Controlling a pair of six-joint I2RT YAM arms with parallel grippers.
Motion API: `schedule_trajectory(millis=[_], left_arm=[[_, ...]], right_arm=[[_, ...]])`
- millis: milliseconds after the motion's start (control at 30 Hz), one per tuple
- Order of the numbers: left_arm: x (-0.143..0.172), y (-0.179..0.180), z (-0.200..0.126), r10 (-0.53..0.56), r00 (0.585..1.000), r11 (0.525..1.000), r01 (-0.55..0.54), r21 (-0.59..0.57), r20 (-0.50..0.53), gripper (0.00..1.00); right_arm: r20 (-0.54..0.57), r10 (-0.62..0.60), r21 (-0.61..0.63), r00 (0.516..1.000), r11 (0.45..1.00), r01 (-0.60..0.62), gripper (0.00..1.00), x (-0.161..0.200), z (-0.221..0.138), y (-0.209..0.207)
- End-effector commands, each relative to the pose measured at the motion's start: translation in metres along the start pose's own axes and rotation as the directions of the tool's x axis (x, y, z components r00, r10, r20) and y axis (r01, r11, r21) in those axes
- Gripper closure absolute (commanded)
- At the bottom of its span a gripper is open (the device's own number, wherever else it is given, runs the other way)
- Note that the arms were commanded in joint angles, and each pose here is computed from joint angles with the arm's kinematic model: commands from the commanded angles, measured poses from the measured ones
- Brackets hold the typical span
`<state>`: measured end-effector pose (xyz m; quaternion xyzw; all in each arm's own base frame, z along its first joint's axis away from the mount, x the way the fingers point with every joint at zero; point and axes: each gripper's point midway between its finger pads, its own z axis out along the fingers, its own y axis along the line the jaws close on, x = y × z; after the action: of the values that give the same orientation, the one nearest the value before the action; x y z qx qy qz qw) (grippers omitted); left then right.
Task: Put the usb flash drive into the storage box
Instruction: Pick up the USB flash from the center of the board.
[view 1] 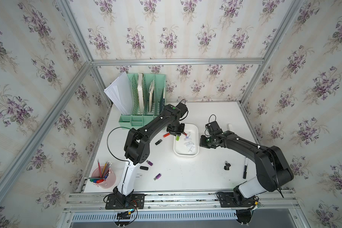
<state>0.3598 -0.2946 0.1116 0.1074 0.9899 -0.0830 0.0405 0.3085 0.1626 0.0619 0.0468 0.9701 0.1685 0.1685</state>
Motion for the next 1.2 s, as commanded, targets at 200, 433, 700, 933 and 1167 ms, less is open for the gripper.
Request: schedule_trajectory(millis=[200,433,700,933,1167], left_arm=[[0.002,-0.017,0.025,0.031,0.998,0.999,-0.032,-0.022,-0.050,0.71],[0.004,0.006,-0.008,-0.003,1.000,0.999,0.003,-0.044,0.000,0.56],[0.049,0.114,-0.033,-0.135,0.990,0.987,0.137,-0.084,0.032,0.25],[0.052,0.137,0.004,0.031,0.999,0.993,-0.030,-0.110,0.007,0.19],[0.036,0.146,0.025,0.106,0.994,0.982,-0.105,-0.157,-0.001,0.23]], right_arm=[[0.020,0.003,0.060,1.000,0.998,-0.004,1.00,0.002,-0.013,-0.014],[0.097,-0.062,0.033,0.993,0.998,0.059,1.00,-0.014,-0.040,0.003],[0.118,-0.222,-0.049,0.968,0.972,0.229,0.72,0.001,-0.059,0.077],[0.095,-0.224,-0.084,0.970,0.969,0.232,0.57,0.002,-0.050,0.093],[0.090,-0.234,-0.060,0.968,0.969,0.240,0.57,-0.001,-0.051,0.092]])
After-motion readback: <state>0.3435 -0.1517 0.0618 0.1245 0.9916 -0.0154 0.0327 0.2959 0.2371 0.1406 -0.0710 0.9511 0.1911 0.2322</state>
